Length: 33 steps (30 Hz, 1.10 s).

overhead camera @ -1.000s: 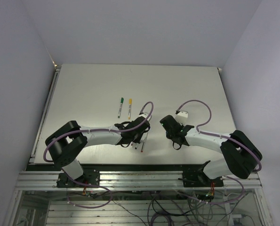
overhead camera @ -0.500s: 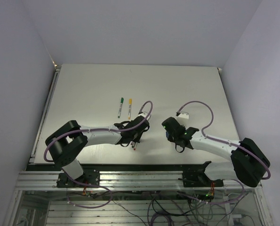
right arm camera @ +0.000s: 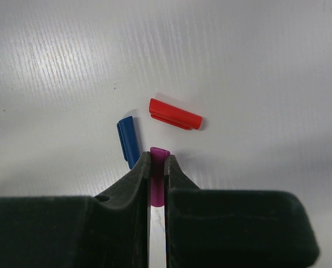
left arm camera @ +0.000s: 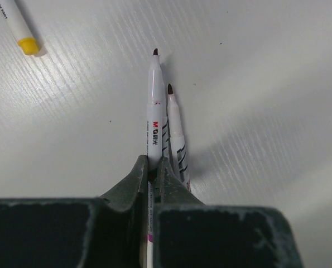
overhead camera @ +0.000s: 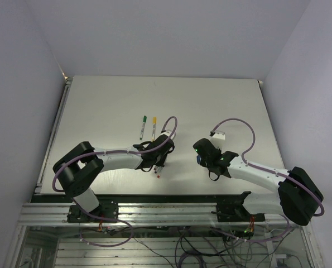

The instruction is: Insert the pens into the pen caps

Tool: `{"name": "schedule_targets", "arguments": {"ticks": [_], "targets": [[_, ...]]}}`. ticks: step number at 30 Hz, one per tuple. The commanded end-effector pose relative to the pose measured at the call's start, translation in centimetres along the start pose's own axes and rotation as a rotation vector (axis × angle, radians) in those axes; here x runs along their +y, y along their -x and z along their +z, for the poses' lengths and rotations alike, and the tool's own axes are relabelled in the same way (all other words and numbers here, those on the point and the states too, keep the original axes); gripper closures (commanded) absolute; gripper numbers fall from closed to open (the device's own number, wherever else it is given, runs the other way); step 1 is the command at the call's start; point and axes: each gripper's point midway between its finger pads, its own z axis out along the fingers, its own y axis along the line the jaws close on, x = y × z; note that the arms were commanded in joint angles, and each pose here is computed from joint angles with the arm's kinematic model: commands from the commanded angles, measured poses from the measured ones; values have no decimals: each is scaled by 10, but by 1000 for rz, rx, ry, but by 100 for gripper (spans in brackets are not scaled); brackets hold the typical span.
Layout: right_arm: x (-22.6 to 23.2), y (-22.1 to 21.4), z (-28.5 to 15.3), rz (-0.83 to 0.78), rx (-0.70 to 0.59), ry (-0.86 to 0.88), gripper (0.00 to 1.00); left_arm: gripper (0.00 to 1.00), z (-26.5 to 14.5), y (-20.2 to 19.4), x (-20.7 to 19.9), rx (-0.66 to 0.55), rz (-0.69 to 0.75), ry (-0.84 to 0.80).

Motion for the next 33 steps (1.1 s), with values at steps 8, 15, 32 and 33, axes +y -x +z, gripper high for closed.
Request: {"name": "schedule_targets", "arguments": {"ticks": [8,15,32,33], "targets": [[9,30,-9,11,-95,19,100,93,-3,6,0,-22,-27,-8],[18,40,-9,3,-115,31,100,93,-5,11,5,-29,-19,21],[31,50,-8,-13,-131,58,100,93,-14,19,24,-76,-41,111],[31,50,-8,-12,-134,57,100,93,-14,19,24,-78,-43,110]]}}
